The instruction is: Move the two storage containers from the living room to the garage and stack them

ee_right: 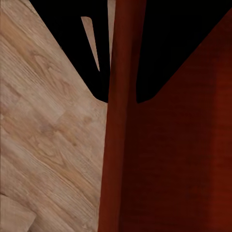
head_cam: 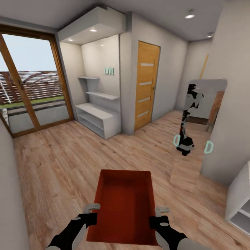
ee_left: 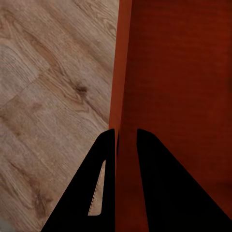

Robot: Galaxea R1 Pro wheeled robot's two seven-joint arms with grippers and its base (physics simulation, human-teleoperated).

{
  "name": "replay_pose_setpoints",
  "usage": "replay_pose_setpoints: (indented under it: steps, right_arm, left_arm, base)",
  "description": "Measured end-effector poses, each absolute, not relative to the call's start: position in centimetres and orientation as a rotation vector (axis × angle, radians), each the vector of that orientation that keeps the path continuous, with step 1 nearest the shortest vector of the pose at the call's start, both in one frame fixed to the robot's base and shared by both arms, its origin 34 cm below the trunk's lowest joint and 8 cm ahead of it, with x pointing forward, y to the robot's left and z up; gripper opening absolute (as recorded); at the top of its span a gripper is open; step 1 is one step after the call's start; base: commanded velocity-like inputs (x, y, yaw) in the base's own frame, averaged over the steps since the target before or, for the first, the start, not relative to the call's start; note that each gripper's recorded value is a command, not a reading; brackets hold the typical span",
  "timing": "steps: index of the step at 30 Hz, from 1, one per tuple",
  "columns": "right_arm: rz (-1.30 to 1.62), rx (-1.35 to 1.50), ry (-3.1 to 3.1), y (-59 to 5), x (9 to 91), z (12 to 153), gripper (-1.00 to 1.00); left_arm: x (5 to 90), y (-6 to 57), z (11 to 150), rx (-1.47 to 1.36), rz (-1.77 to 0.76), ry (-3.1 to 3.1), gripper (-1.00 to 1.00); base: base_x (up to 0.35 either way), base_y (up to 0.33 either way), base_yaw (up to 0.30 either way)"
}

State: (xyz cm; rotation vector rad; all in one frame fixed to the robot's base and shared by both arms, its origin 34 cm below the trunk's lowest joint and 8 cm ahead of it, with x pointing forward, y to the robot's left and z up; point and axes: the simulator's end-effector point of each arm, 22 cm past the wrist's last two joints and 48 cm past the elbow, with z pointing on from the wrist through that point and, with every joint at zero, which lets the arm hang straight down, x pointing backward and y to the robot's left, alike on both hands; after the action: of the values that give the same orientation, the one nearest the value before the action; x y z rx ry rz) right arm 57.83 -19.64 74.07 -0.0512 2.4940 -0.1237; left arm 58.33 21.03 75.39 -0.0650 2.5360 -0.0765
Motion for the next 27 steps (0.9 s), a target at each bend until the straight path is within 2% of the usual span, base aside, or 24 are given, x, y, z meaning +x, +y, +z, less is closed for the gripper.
replay_pose_setpoints:
  steps: [27]
  right_arm:
    - [-0.124,-0.051,2.494,-19.66,57.82,74.07,-1.0]
  left_arm:
    - [58.33,21.01,75.39,-0.065,-0.077,2.536,-1.0]
  base:
    - [0.323,0.0,0.014]
